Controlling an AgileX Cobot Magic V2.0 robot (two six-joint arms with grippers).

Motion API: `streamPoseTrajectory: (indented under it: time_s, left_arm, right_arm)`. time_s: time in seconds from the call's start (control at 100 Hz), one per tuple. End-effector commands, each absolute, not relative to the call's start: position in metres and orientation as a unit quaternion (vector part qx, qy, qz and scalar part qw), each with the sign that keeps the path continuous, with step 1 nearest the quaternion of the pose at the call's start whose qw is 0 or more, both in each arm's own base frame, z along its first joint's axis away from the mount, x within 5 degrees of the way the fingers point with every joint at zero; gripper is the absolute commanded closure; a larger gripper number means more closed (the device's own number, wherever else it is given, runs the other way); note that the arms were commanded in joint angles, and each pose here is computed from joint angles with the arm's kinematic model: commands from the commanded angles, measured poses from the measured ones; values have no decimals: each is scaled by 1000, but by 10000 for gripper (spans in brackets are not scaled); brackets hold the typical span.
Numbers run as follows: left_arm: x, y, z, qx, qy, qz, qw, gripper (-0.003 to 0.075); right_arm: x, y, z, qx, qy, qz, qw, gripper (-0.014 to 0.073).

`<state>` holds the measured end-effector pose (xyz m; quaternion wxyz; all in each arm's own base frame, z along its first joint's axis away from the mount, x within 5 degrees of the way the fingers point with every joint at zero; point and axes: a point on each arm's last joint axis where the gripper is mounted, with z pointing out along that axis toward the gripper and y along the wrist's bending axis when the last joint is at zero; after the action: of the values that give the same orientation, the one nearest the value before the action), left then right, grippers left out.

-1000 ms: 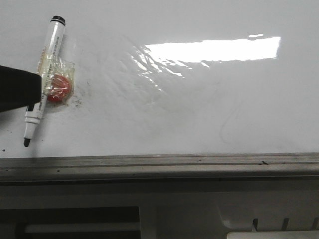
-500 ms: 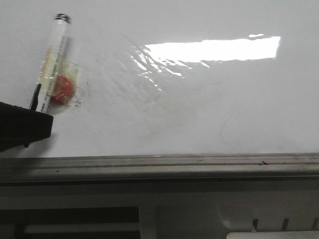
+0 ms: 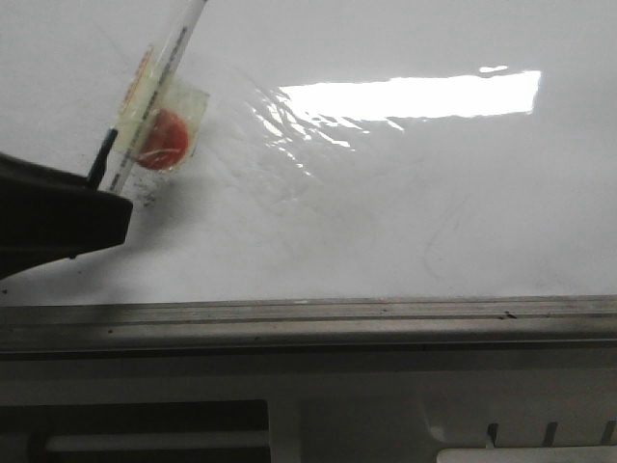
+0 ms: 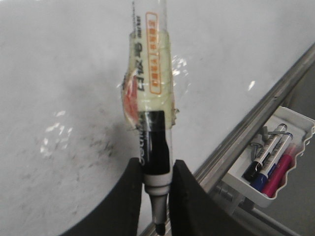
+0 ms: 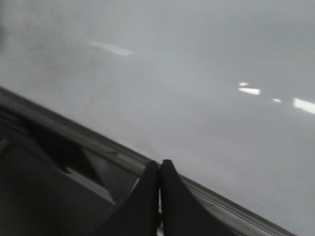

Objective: Write number 8 on whiteboard

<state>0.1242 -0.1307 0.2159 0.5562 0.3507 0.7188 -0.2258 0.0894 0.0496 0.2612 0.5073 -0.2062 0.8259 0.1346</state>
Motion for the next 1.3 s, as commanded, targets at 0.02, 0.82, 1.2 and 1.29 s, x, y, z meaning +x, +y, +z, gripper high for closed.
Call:
streamPoseTrajectory:
  time_s: [0.02,0.82,1.2,1.29]
  left_arm:
    - [125,-141,240,390,657,-233,602,741]
    - [117,-153,248,556,540,-168,609,741]
    - [116,-154,250,547,541,-180,613,514]
    - [116,-152,253,520,561,-198,613,343]
  right_arm:
    - [93,72,291,-267,784,182,531,570]
    - [143,186,334,-328,760,280,487,337]
    - [146,192,327,-325,777,279,462,665]
    - [146,192,327,-324,777,279,461,664]
